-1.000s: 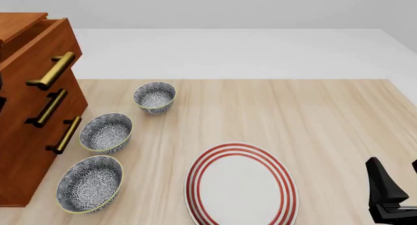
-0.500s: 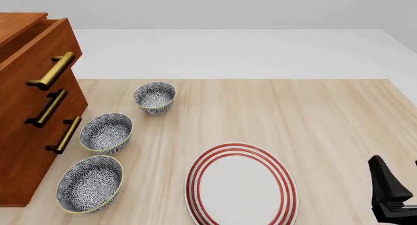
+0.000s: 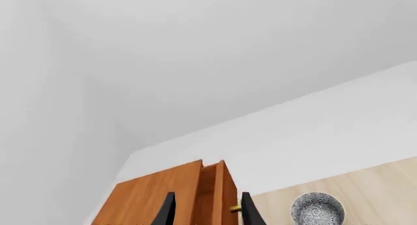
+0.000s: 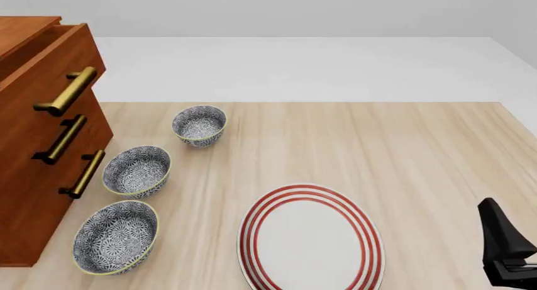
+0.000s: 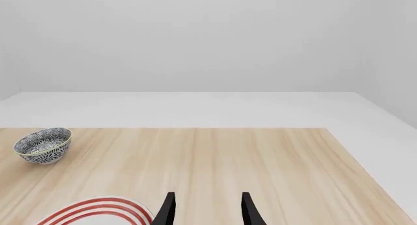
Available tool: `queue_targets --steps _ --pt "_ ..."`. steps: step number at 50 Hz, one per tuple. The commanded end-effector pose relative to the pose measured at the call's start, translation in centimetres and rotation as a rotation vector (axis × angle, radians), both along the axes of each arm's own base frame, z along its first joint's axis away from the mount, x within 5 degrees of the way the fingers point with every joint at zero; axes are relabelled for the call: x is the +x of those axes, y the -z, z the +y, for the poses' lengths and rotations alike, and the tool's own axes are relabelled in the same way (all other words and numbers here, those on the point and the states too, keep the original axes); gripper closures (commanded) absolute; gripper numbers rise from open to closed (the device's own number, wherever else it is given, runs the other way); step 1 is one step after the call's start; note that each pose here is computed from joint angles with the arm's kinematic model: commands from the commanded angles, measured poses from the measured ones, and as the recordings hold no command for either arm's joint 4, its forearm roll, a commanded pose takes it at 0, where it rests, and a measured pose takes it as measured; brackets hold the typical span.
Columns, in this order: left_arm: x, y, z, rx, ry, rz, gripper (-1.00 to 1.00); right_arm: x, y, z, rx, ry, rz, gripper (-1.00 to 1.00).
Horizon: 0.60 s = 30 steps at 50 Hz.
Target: Open the top drawer of the cabinet.
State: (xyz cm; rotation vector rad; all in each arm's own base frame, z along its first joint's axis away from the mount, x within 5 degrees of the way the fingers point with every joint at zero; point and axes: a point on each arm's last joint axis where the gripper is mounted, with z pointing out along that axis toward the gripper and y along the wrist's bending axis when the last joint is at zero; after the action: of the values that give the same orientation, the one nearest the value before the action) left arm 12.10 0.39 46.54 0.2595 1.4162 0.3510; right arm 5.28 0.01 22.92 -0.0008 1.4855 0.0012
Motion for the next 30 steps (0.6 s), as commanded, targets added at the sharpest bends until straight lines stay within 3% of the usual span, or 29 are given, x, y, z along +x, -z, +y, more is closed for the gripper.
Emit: queue_targets --steps 1,2,4,8,9,11,15,30 --pt "0.5 -1.1 0.0 -0.080 0.013 0.044 -1.00 0.0 -0.1 0.0 0.000 0.000 0.000 -1.00" --pt "0.4 -1.5 0.5 -0.095 -0.026 0.017 -1.00 0.0 -0.1 0.0 0.000 0.000 0.000 -1.00" --pt "1.2 -1.9 1.1 -0.177 -0.060 0.040 -1.00 0.0 -0.1 0.0 0.000 0.000 0.000 -1.00" --pt "0.5 -2.1 0.9 -0.164 -0.053 0.028 -1.00 0.0 -0.1 0.0 0.000 0.000 0.000 -1.00" --pt "0.4 -2.8 1.3 -0.220 -0.073 0.015 -1.00 0.0 -0.1 0.0 0.000 0.000 0.000 -1.00" --pt "0.1 -2.9 1.1 -0.200 -0.067 0.017 -1.00 0.0 -0.1 0.0 0.000 0.000 0.000 -1.00" --pt "1.0 -3.0 1.6 -0.277 -0.088 0.058 -1.00 0.0 -0.1 0.0 0.000 0.000 0.000 -1.00" --pt "1.7 -2.2 1.3 -0.314 -0.075 0.149 -1.00 0.0 -0.1 0.0 0.000 0.000 0.000 -1.00"
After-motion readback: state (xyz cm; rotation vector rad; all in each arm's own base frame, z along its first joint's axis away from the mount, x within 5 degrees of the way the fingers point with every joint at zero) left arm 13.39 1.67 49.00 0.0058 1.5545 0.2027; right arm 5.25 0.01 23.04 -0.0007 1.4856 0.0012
